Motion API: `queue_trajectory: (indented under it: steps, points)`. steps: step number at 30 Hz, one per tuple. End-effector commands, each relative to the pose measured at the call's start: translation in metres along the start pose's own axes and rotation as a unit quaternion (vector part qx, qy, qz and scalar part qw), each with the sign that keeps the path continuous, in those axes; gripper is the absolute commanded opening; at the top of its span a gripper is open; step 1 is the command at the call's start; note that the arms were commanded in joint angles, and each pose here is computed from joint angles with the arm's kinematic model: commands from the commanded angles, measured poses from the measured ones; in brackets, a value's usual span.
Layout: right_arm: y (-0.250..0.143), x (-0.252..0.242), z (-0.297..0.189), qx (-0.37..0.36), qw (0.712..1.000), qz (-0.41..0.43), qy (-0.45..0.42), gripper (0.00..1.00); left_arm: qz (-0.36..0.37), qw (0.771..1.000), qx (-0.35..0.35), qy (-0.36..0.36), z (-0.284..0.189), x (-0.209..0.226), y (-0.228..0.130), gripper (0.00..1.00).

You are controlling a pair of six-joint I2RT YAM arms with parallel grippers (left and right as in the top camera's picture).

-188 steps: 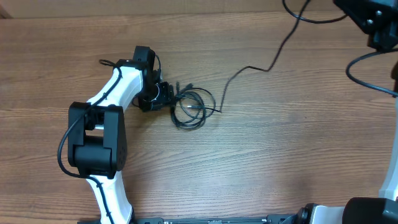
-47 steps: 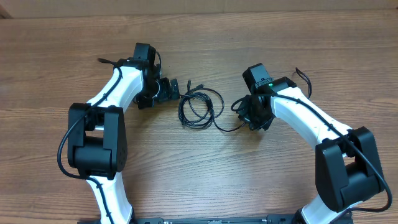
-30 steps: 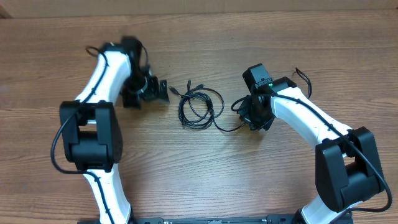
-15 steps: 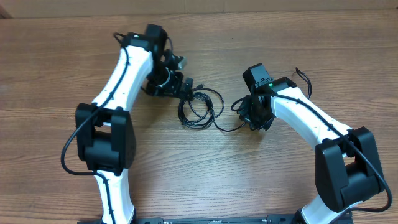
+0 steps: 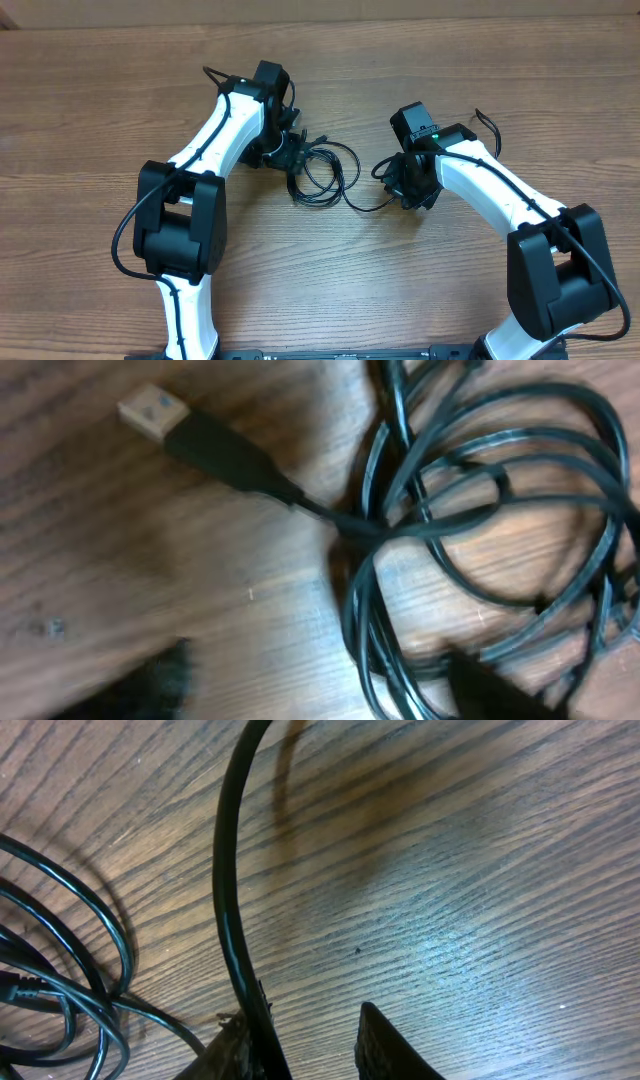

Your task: Untangle cables

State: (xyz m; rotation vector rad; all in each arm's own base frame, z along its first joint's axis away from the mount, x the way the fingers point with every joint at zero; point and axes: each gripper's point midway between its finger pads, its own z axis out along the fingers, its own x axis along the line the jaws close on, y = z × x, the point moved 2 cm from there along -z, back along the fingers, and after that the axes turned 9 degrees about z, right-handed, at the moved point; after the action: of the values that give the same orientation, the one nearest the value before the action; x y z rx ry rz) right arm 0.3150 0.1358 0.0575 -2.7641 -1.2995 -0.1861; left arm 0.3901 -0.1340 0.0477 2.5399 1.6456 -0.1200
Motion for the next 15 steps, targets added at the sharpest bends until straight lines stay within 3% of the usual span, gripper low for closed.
queue_trajectory:
  steps: [1,8,12,15]
  points:
    - [0.001,-0.001,-0.001,-0.008,1.000,-0.002,-0.002,0.28,-0.016,1.000,0.006,-0.002,0.016,0.000,-0.006,0.45]
    - [0.001,-0.001,-0.001,-0.009,1.000,-0.002,-0.002,0.29,-0.034,0.999,-0.009,0.000,0.035,0.002,-0.007,0.38]
    - [0.001,-0.001,-0.001,-0.009,1.000,-0.002,-0.002,0.29,-0.033,0.999,-0.015,0.001,0.035,0.003,-0.005,0.04]
    - [0.001,-0.001,-0.001,-0.009,1.000,-0.002,-0.001,0.29,-0.033,0.999,-0.016,0.000,0.034,0.002,-0.004,0.04]
